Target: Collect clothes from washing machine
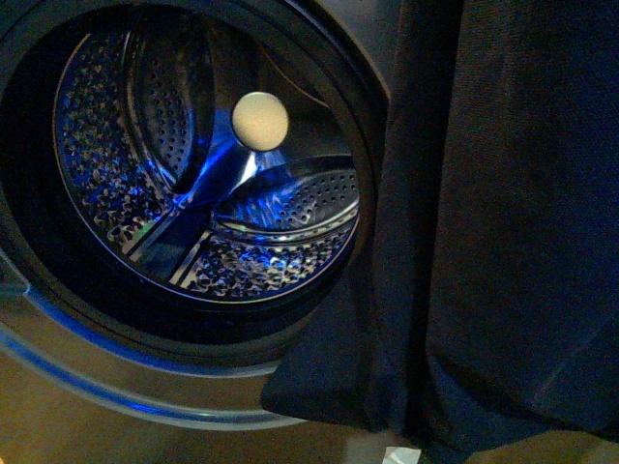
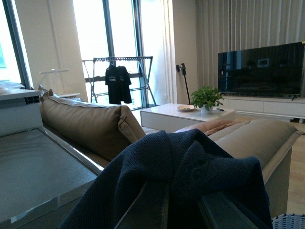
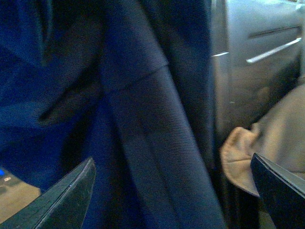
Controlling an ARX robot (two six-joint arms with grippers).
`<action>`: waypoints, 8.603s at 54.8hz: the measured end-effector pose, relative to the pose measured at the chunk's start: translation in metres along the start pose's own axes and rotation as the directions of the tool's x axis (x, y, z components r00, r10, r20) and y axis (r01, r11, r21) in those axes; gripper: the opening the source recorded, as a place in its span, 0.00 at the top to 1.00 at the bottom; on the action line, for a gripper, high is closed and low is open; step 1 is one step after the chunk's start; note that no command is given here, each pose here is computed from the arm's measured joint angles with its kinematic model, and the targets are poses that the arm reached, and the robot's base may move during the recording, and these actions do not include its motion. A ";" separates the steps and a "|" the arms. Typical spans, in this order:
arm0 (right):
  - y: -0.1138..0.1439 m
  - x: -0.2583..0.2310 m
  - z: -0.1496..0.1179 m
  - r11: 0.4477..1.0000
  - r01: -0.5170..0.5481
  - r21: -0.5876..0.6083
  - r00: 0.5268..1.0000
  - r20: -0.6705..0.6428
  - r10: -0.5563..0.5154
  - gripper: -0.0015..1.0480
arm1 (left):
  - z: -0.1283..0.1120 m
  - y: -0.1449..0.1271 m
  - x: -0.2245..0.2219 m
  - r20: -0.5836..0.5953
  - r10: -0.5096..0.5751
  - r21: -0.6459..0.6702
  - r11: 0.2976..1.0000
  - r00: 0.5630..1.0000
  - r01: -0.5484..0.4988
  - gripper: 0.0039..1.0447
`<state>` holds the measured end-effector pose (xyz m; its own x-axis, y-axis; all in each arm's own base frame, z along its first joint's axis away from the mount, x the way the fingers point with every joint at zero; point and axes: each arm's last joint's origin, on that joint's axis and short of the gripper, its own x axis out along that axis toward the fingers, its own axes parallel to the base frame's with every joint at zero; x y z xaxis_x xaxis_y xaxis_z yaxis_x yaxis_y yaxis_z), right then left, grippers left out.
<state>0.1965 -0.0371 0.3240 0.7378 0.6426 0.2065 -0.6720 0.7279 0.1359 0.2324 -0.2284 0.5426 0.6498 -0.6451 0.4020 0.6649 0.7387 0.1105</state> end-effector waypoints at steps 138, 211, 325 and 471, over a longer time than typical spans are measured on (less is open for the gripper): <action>-0.029 -0.029 0.178 0.681 0.600 -0.419 0.737 0.621 -0.267 0.94 | 0.000 0.000 0.000 0.001 0.001 -0.003 1.000 1.000 -0.001 0.06; -0.216 -0.305 0.076 0.272 0.935 -0.228 0.266 -0.055 -0.962 0.94 | 0.000 0.000 0.000 0.001 0.001 -0.003 1.000 1.000 -0.001 0.06; 0.007 -0.111 0.098 0.793 0.608 -0.049 0.777 0.243 -0.581 0.07 | 0.002 0.000 -0.001 0.005 0.001 -0.003 1.000 1.000 -0.001 0.06; 0.072 -0.082 -0.157 0.728 0.643 -0.236 0.737 -0.066 -0.672 0.98 | -0.172 0.063 -0.321 -0.374 0.646 0.182 0.755 0.666 -0.630 0.97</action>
<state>0.0977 -0.0003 0.1646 1.0000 0.0000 -0.0029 0.0000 1.0000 0.0033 0.1292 -0.0088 0.2641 0.9997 -0.0256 -0.0010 0.0256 0.9997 -0.0040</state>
